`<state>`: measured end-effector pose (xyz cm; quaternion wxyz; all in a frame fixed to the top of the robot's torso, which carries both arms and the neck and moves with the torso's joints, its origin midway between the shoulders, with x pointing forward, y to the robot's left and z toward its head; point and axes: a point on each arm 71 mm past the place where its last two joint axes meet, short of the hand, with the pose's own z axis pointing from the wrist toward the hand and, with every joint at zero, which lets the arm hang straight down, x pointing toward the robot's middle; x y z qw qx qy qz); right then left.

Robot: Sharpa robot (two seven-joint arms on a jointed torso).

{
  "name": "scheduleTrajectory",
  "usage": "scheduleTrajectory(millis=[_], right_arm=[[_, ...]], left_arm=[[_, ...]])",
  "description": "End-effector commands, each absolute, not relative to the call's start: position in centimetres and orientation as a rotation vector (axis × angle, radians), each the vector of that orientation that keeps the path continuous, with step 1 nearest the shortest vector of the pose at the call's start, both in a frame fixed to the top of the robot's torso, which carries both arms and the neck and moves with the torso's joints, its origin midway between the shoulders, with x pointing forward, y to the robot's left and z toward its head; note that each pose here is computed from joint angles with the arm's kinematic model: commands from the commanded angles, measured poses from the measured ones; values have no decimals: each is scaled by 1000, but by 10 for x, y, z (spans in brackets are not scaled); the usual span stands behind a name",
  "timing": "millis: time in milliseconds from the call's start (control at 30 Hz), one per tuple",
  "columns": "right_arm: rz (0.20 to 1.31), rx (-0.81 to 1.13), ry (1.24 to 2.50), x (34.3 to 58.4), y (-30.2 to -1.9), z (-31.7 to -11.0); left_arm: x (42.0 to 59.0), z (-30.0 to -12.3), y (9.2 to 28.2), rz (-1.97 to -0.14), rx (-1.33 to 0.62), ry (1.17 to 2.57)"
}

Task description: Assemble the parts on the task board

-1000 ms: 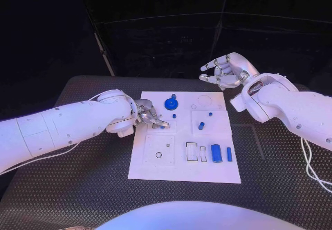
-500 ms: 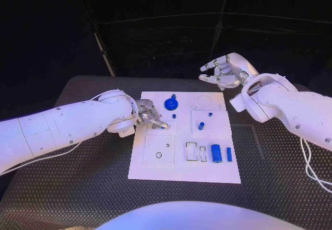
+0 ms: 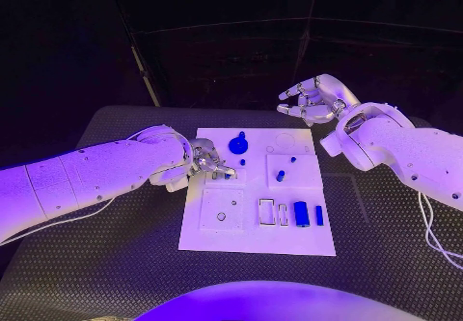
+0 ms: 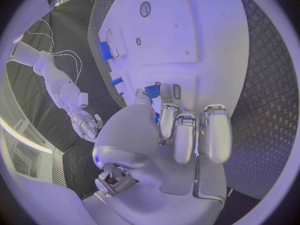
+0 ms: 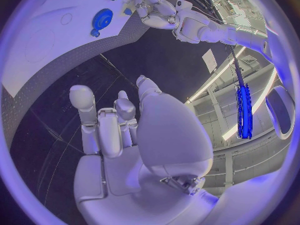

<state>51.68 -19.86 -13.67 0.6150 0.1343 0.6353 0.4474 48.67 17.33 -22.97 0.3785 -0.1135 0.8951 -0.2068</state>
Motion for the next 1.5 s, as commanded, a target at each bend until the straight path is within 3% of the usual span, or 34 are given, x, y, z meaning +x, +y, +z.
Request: scheduleTrajectory(millis=[33,1500], right_arm=[[1043,297,1463,516,-197,-135],[1044,293,1473,517,-198,-137]], left_arm=[[484,-233,172,-541,-301,2308],[482,-230,171,-603,-343,2355]])
